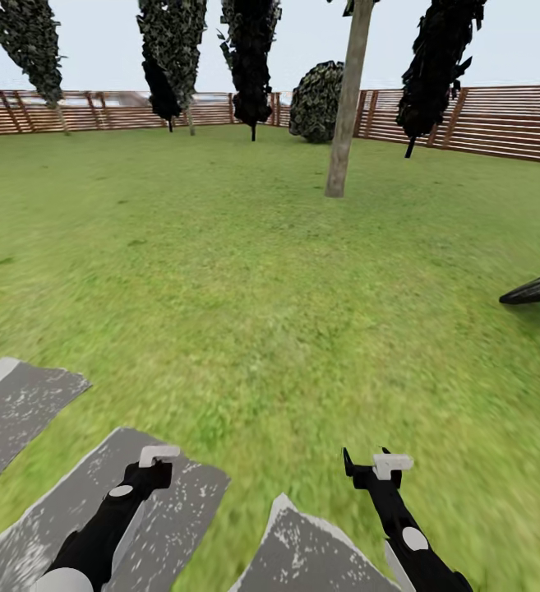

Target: In the garden, pick up the pesticide atomizer on the floor and spray pesticide onto both trees until each tree trunk is fully covered.

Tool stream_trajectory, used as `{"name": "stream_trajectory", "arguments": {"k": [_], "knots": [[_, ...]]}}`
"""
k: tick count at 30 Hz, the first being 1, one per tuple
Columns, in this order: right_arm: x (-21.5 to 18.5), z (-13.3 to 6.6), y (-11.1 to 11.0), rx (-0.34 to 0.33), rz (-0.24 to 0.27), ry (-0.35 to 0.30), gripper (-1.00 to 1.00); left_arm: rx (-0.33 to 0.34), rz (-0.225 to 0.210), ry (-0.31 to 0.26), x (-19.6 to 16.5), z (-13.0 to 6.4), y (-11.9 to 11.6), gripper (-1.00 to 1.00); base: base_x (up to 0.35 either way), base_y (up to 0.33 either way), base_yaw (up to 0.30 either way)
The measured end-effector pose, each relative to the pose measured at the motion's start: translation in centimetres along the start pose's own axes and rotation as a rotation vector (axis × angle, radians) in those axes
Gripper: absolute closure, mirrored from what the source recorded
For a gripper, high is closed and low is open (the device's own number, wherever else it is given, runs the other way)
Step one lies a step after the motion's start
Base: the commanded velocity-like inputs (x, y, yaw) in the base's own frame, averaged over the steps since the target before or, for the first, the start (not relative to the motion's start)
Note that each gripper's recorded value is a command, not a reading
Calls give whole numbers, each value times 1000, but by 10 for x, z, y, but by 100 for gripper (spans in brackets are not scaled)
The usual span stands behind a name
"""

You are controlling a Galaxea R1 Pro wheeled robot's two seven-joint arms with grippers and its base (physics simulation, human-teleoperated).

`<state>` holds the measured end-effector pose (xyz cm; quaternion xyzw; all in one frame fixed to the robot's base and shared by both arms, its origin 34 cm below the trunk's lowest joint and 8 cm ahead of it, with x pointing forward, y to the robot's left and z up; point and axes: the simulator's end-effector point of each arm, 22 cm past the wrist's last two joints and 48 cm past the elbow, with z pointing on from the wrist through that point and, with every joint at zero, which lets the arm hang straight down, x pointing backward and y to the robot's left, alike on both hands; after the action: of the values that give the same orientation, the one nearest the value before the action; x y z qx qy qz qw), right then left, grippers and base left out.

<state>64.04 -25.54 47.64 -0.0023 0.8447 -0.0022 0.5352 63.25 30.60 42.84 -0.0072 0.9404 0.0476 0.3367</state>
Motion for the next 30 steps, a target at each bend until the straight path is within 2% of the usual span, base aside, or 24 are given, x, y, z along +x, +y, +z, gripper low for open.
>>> {"name": "stream_trajectory", "arguments": {"k": [11,23,30], "knots": [[-4,0,0,0,0,-7,-100,-2,0,-6,-3,-1,1,100,27,0,-283],[-8,0,0,-1,0,-15,-100,-3,0,-13,-7,-3,2,100,244,69,-283],[-10,0,0,-1,0,-19,-100,-3,-3,-19,-10,-4,2,100,55,49,-284]]}}
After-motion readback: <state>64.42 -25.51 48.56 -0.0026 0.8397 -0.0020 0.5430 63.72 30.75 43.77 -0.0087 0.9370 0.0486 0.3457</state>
